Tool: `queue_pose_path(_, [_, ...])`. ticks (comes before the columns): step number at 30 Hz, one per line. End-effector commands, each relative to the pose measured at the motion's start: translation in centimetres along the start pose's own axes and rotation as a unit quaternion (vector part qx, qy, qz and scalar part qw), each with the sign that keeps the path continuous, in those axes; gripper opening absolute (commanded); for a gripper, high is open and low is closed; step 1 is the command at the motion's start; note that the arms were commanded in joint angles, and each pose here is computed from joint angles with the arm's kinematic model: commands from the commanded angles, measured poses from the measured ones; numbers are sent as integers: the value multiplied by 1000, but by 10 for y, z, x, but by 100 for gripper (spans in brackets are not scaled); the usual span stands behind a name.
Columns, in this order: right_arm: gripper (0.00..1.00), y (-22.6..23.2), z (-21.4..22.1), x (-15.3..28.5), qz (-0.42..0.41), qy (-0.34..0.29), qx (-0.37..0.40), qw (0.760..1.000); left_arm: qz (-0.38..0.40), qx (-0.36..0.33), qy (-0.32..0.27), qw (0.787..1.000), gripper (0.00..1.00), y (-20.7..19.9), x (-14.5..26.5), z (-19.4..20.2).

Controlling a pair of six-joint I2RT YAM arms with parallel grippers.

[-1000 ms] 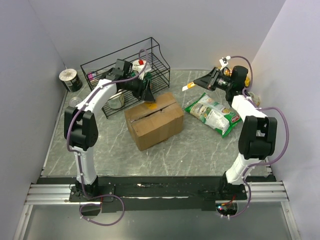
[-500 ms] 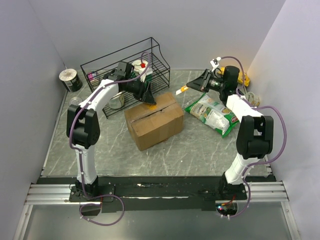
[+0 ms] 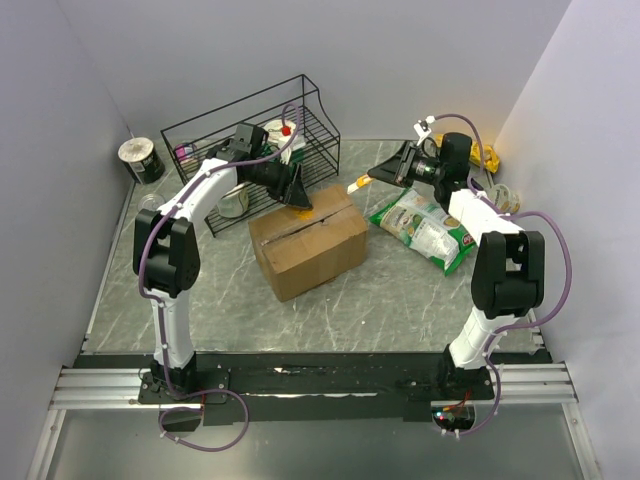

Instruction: Unpack the express box

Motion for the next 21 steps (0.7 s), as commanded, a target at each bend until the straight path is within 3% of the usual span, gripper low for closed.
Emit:
queue_pose_path(1, [0,20,-15,0,-8,-20,46,999,-1,3,16,1000,63,4,-4,9])
queue_pose_path(12, [0,19,-6,1,15,-10,57,998,-6,21,11,1000,61,7,-7,7])
queue_pose_path(21, [0,26,1,18,55,-24,55,997,-3,63,5,998,47,8,-13,8])
Point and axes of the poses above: each gripper's point midway between its finger pads, its own x axis back along the fingers, its own y axis along the line the jaws close on, z = x × y, the point moved 3 cm from there along x, back along the fingers, and after that the axes turned 2 degrees about -x, right-handed, at the moved point
